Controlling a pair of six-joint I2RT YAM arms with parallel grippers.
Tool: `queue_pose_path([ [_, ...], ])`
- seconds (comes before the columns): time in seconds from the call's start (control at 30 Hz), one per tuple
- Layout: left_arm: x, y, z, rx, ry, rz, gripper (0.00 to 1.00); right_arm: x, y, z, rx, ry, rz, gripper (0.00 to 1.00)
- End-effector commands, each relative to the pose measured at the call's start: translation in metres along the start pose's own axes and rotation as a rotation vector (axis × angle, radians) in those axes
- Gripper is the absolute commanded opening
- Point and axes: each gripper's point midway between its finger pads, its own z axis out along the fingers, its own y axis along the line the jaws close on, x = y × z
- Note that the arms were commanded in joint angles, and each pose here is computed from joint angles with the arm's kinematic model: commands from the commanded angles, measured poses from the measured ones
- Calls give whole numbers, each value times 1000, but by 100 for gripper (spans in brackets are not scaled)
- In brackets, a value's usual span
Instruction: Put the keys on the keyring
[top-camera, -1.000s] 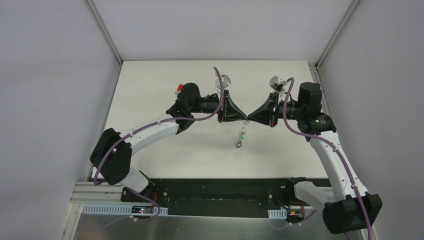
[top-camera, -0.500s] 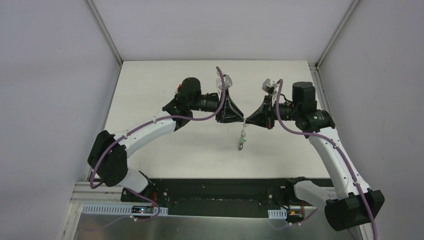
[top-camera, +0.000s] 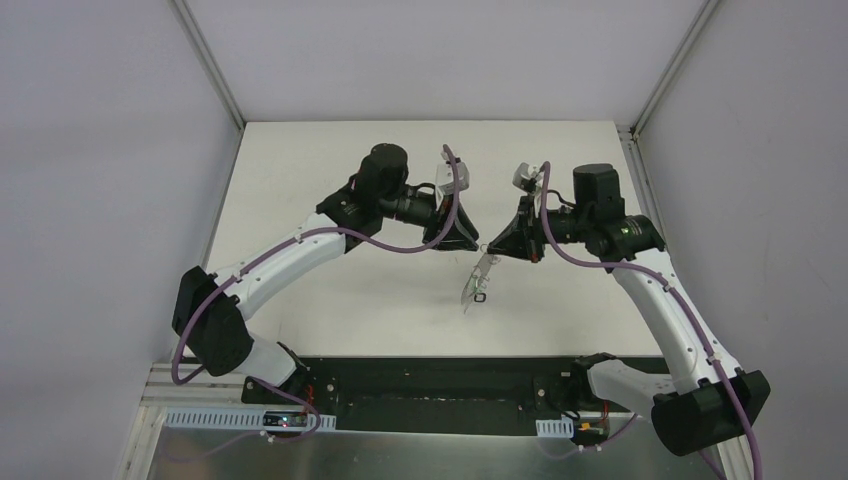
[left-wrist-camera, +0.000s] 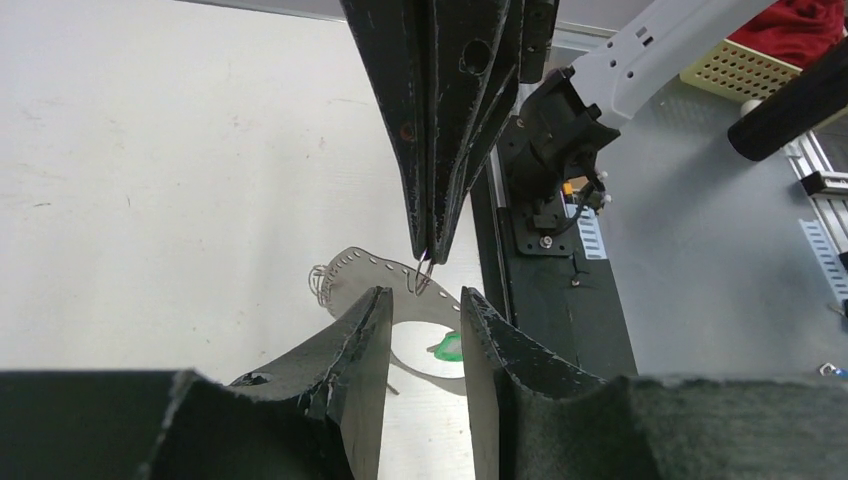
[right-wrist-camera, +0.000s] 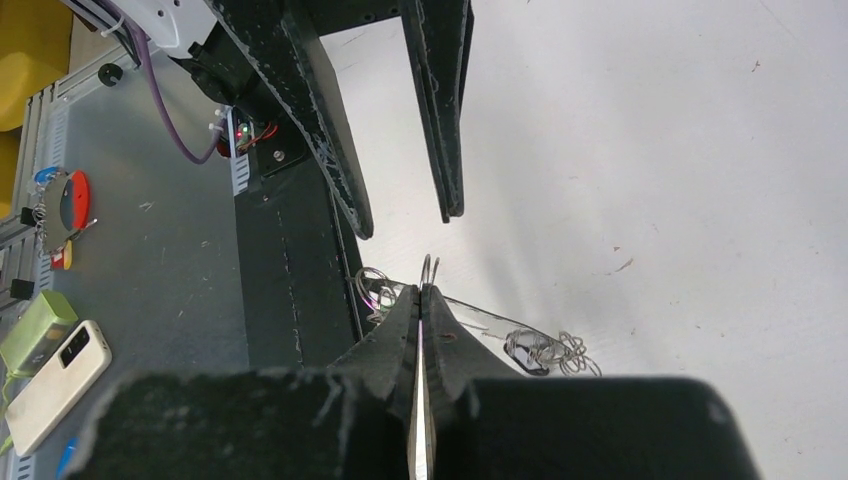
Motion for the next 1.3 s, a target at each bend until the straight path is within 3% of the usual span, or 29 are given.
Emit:
queue_pose_path([
  [0.0, -3, -10, -3, 67, 46, 114, 32, -15, 14, -2, -62, -38, -82, 0],
  [0.33, 11, -14, 7, 93, 131, 178, 29, -13, 16, 0, -92, -32, -73, 0],
  [0.8, 10, -9, 16, 95, 141, 178, 26, -6, 19, 0, -99, -27, -65, 0],
  [0.97, 11, -14, 10, 107, 155, 204, 18, -3, 17, 0, -82, -23, -69, 0],
  [1.27, 8, -16, 4, 98, 176, 243, 19, -3, 19, -1, -95, -30, -65, 0],
])
